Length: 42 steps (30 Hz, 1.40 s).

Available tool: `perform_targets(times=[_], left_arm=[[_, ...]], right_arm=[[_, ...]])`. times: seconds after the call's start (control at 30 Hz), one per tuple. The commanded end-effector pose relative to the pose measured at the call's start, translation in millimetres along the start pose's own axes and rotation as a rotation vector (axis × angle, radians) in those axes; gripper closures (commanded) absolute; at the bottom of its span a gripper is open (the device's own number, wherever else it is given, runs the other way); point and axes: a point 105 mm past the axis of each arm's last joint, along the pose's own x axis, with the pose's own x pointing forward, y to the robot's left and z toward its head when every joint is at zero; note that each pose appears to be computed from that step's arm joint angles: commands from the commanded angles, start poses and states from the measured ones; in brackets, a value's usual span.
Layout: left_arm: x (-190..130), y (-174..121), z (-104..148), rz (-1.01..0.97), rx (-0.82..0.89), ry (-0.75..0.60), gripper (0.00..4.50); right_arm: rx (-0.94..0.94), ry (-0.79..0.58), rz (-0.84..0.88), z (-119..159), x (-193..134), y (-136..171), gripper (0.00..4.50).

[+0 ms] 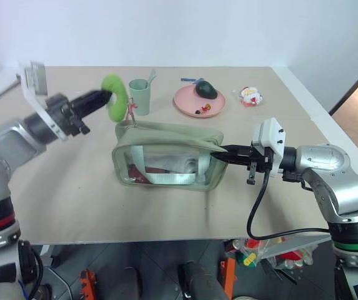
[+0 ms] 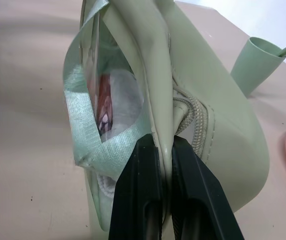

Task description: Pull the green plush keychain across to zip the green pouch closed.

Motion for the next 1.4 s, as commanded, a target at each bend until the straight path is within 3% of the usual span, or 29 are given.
perform_targets(times=[0.03, 0.23, 0.47, 0.73, 0.9, 1.1, 1.4], left_arm=[[16.5, -19.4, 2.4, -0.071, 0.045, 0.024, 4.48], [45.3, -36.9, -17.8, -0.166, 0.041, 0.067, 4.48], [55.2, -31.4, -47.2, -0.148, 0.106, 0.167, 4.48], [38.5, -36.7, -37.2, -0.214, 0.136, 0.198, 1.84], [18.0, -34.8, -26.7, -0.218, 0.187, 0.284, 0.11], [-18.1, -16.4, -20.5, -0.104, 0.273, 0.392, 0.05], [-41.0, -18.4, -51.1, -0.042, 0.306, 0.435, 0.05]], right_arm=[[-0.028, 0.01, 0.002, 3.0, -1.9, -2.3, 4.5], [-0.036, 0.001, 0.008, 3.6, 1.6, -3.3, 4.5], [-0.036, 0.004, 0.003, 2.5, 2.5, -3.6, 4.5], [-0.035, 0.0, -0.002, 1.0, 2.1, -2.9, 4.5], [-0.043, 0.0, 0.004, 0.8, 2.7, -2.2, 4.5], [-0.049, 0.001, 0.01, -1.1, 3.6, -3.4, 4.5], [-0.056, -0.006, 0.017, -0.1, 6.8, -5.0, 4.5]])
